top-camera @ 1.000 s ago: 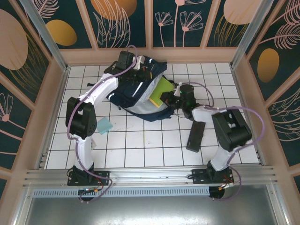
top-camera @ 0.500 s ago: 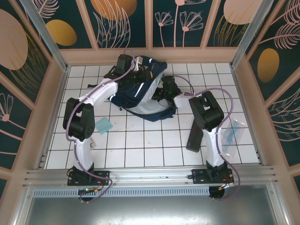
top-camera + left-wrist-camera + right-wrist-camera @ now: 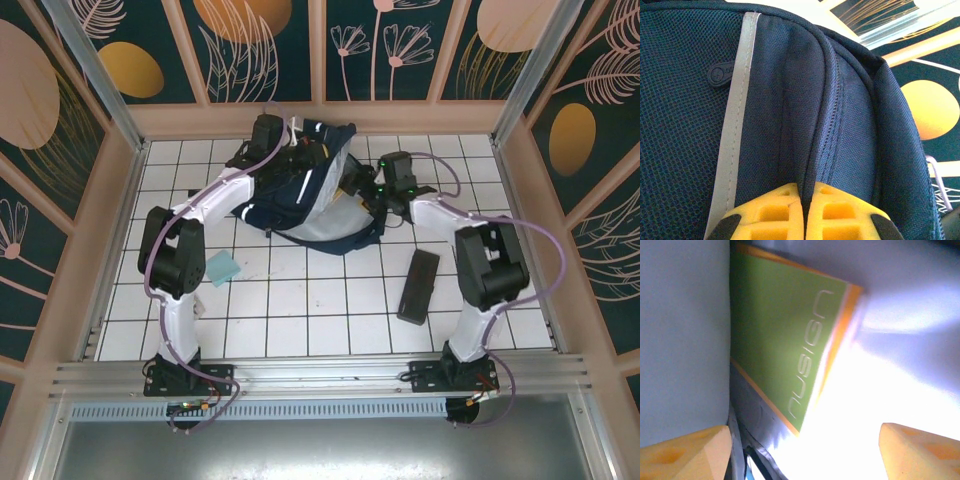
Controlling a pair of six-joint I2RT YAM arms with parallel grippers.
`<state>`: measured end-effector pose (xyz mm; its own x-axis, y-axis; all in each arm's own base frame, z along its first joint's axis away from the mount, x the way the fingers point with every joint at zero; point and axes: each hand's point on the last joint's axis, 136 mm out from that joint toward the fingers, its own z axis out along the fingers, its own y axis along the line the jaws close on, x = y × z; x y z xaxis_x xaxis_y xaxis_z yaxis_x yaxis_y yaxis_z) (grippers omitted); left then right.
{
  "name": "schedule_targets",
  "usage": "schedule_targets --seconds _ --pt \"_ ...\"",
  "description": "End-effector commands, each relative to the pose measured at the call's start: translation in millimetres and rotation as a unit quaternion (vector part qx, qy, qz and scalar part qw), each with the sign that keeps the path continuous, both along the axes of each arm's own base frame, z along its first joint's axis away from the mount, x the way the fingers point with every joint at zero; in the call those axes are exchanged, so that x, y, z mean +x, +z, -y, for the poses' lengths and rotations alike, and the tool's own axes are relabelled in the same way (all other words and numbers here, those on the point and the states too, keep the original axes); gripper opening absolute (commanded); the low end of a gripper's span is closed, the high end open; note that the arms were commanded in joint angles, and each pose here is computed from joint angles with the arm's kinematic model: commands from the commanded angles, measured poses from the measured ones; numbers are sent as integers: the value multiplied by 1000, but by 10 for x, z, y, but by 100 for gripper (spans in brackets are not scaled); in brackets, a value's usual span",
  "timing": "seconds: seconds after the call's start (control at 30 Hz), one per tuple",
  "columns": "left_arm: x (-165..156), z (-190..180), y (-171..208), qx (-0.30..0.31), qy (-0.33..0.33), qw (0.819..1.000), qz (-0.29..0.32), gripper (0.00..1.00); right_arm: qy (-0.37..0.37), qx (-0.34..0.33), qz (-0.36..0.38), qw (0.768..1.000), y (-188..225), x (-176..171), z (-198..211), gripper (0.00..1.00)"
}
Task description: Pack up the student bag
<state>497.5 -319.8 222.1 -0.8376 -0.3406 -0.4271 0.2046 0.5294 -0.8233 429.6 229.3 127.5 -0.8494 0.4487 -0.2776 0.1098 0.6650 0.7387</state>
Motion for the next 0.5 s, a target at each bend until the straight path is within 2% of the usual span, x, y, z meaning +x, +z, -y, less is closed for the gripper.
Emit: schedule_targets --seconds 0.0,0.03,0.07,0.1,0.2,0.23,0.3,0.33,0.47 --pt "182 65 408 -45 12 997 66 0 5 -45 2 999 86 -304 306 78" --pt "189 56 315 -39 19 998 50 1 4 -55 10 998 146 -355 353 78" --pt "189 31 239 -29 25 999 36 15 3 -65 18 998 206 -402 391 77" --pt "174 12 205 -23 29 999 31 25 0 -73 24 997 254 -435 420 77" --pt "76 -114 161 -12 49 998 27 37 -29 -106 37 993 356 -513 541 78" --pt "27 -177 148 -6 60 998 26 45 -38 -112 44 992 394 -534 552 77" --pt "-75 -313 116 8 80 996 24 55 -49 -117 53 991 412 -553 549 78" --pt "-136 -394 91 14 90 996 22 59 -51 -118 57 990 427 -555 525 77" --pt "-368 -750 -129 33 139 990 -2 65 -31 -103 72 992 456 -561 283 77"
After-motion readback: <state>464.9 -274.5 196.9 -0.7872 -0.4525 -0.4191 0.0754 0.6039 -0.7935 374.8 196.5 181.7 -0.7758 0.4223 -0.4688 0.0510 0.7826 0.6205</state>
